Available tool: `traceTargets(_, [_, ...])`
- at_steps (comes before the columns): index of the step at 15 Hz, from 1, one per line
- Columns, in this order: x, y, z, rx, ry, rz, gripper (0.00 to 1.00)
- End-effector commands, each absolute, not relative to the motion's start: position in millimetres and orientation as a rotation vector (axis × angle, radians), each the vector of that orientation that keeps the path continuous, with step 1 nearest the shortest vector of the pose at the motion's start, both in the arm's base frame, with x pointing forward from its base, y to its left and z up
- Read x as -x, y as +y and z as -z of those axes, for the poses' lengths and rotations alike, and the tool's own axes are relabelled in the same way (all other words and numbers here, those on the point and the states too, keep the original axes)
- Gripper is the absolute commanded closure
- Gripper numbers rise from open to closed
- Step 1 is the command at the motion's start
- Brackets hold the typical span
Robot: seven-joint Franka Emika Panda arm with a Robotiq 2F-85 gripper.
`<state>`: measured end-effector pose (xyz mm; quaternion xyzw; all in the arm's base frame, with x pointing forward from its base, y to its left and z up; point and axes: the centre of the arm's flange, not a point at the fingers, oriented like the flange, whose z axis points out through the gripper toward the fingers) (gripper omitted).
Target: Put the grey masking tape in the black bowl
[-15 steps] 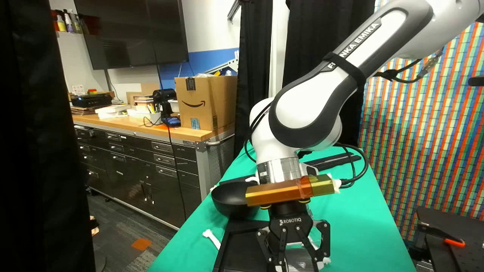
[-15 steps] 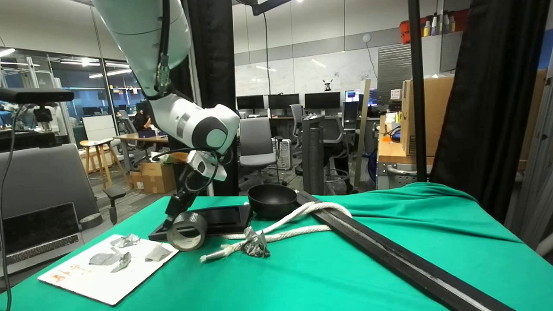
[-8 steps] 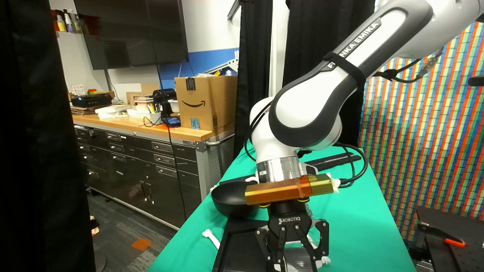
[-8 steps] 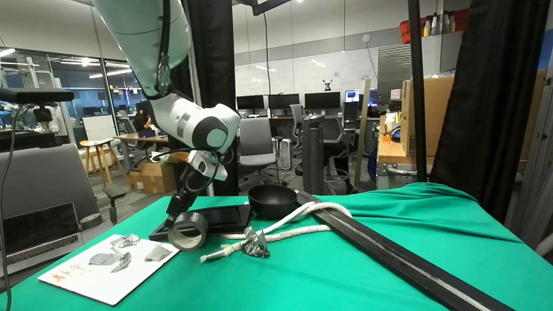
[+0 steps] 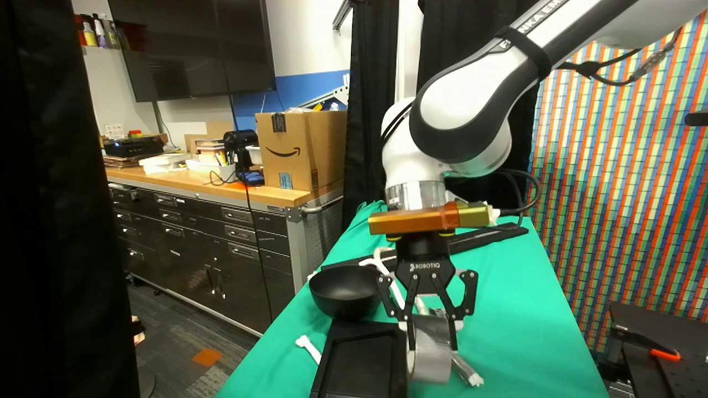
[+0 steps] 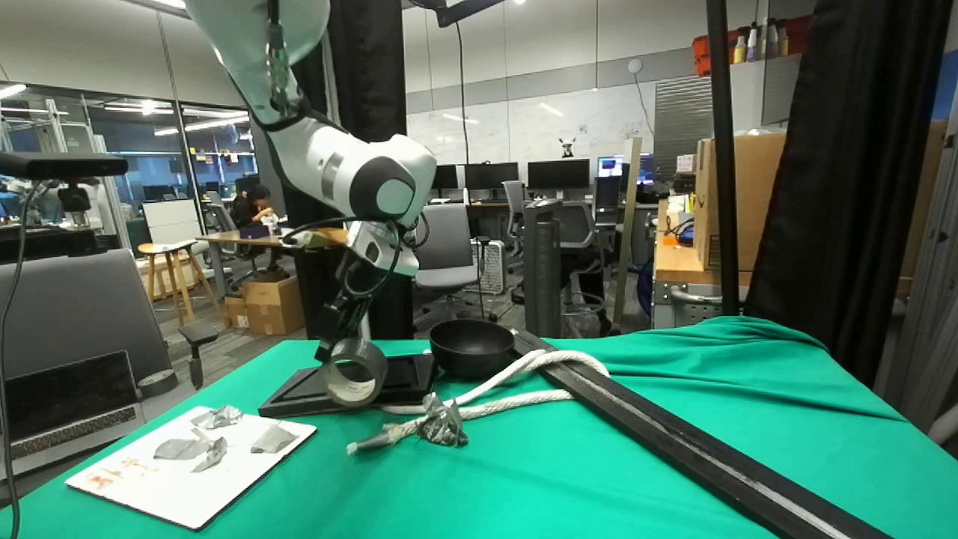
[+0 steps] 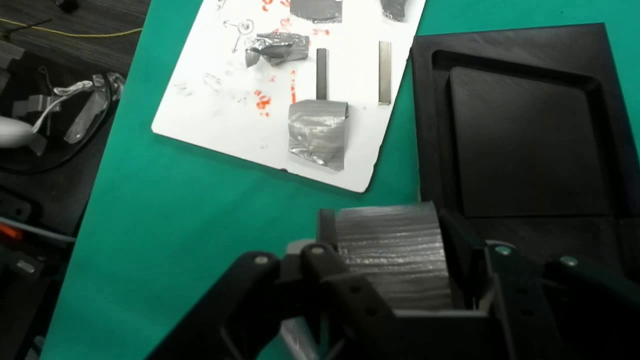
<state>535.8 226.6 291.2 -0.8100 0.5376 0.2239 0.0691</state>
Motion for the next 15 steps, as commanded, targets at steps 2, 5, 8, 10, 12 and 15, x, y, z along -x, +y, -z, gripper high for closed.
traceTargets(2, [-519.0,187.0,-362.1,2.456,1.633,-0.542,0.71])
traceTargets(5, [-528.0,171.4,-387.5,2.519,1.626,-0.497,0.71])
traceTargets(8, [-542.1,158.6,-406.1,2.589,1.619,-0.449,0.71])
traceTargets(10, [-554.5,155.4,-416.5,2.613,1.607,-0.39,0.71])
traceTargets(12, [-568.7,155.9,-428.3,2.617,1.586,-0.33,0.71])
traceTargets(15, [-590.6,161.0,-443.1,2.604,1.551,-0.256,0.71])
